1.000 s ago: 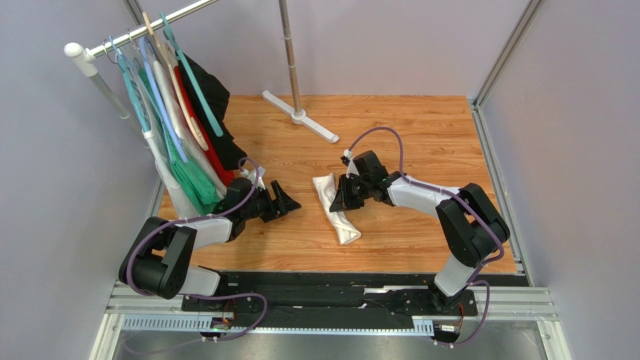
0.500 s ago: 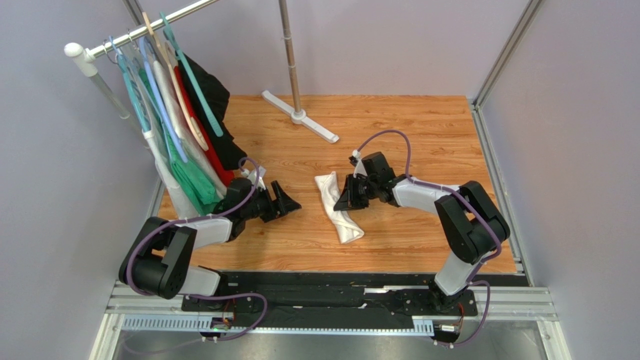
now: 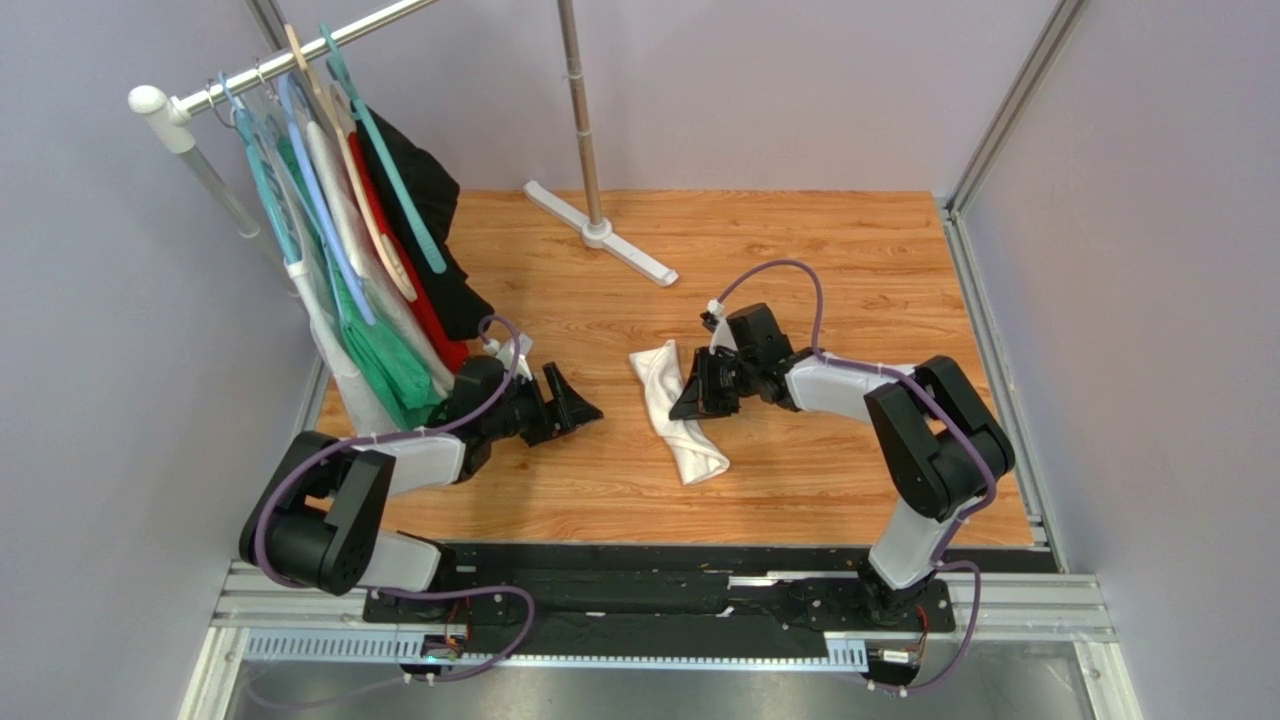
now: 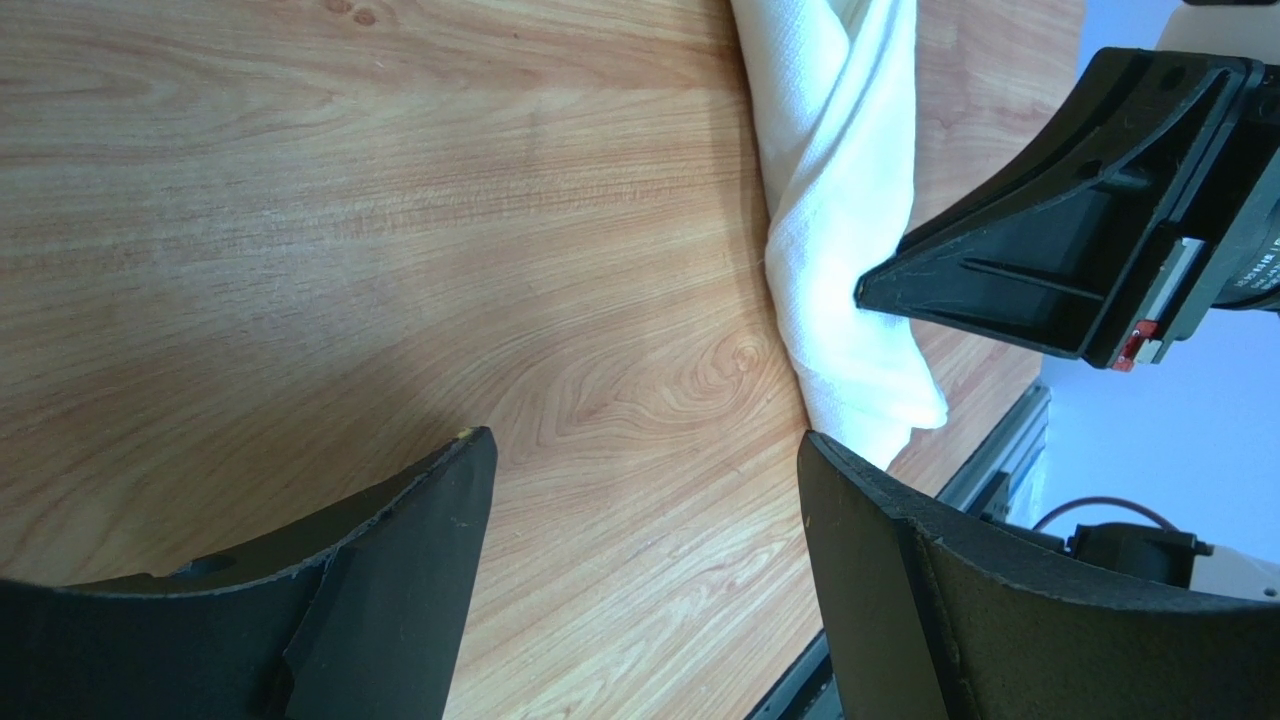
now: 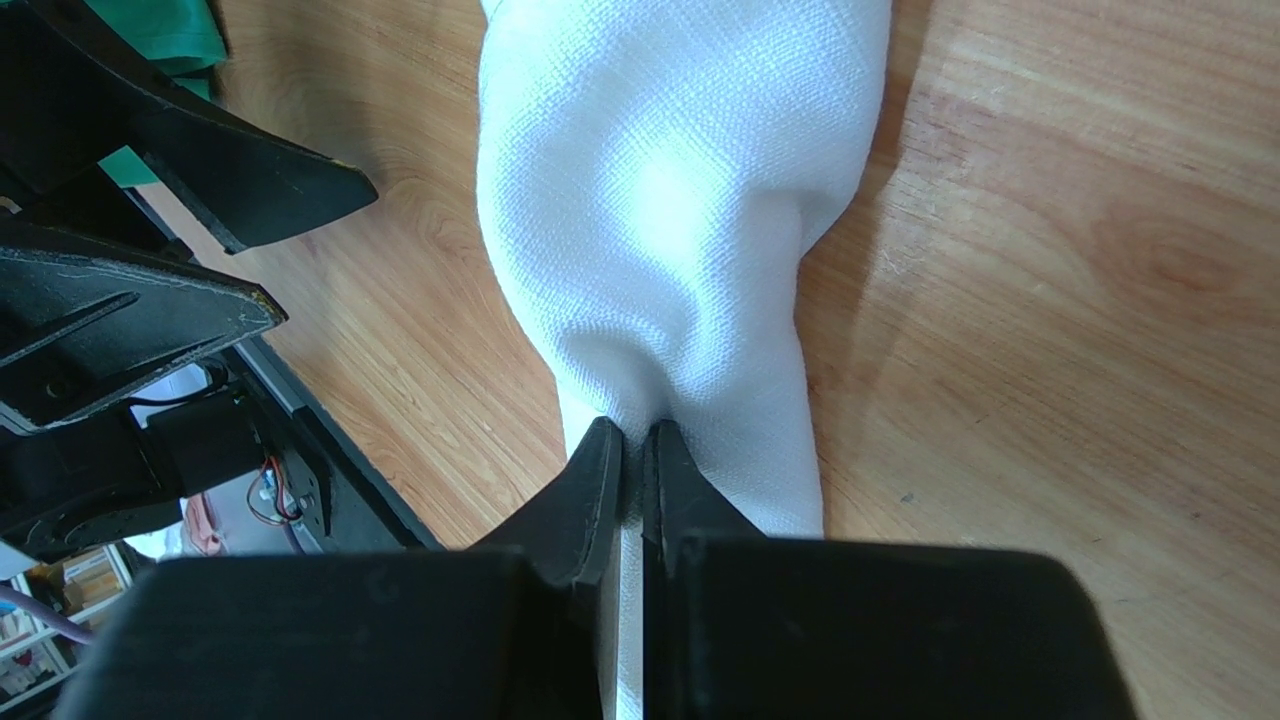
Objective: Fold the napkin, place the utensils inside, and roll it up
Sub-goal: Roll the napkin with the utensil
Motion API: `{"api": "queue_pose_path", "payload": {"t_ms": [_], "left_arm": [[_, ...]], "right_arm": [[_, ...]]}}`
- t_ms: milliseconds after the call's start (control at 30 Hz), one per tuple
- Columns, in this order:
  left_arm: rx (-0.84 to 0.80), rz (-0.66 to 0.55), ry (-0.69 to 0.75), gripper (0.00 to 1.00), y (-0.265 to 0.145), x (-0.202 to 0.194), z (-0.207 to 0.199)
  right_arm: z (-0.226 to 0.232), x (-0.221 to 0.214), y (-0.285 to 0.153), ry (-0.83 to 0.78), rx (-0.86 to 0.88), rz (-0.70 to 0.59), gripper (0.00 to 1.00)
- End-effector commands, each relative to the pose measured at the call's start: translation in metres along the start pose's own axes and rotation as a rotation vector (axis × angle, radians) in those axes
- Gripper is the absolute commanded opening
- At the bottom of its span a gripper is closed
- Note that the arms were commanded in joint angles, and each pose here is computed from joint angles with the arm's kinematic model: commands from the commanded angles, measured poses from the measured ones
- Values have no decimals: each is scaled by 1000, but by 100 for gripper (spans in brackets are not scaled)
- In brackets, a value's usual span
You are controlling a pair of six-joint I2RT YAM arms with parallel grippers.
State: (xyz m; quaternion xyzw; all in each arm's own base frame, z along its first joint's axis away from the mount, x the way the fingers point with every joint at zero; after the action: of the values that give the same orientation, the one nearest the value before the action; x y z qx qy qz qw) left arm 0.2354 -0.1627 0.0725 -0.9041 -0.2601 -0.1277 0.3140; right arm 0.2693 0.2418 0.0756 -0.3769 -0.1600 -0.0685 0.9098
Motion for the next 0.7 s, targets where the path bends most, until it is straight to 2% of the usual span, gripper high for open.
{"api": "queue_pose_path", "payload": {"t_ms": [0, 367, 400, 500, 600, 667], "left_arm": [[-25, -4, 32, 82, 1, 5, -4], [-30, 1, 34, 82, 2, 7, -6], [-30, 1, 32, 82, 2, 7, -6], [-32, 10, 31, 82, 3, 6, -5], [-31, 11, 30, 82, 4, 6, -5], [-30, 12, 29, 82, 4, 6, -5]], "right_arm": [[-14, -2, -1, -22, -65, -3, 6], [4, 2, -24, -87, -41, -23, 34], [9, 6, -28, -105, -30, -36, 45], [18, 6, -34, -142, -40, -37, 59], [29, 4, -40, -206, -91, -51, 62], [38, 2, -44, -287, -187, -80, 63]]}}
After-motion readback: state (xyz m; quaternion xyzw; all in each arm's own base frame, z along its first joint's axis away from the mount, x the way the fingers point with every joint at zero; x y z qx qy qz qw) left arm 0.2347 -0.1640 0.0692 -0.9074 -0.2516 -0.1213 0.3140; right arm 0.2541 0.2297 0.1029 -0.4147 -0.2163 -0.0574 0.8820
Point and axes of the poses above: each gripper's point midway between its finger pads, its own y axis out along the fingers, its own z axis along the line the jaws close on, x = y × z, the point moved 5 cm from there along -y, back along the fingers, and after that the axes turned 2 degrees about -y, right-handed, at the moved point
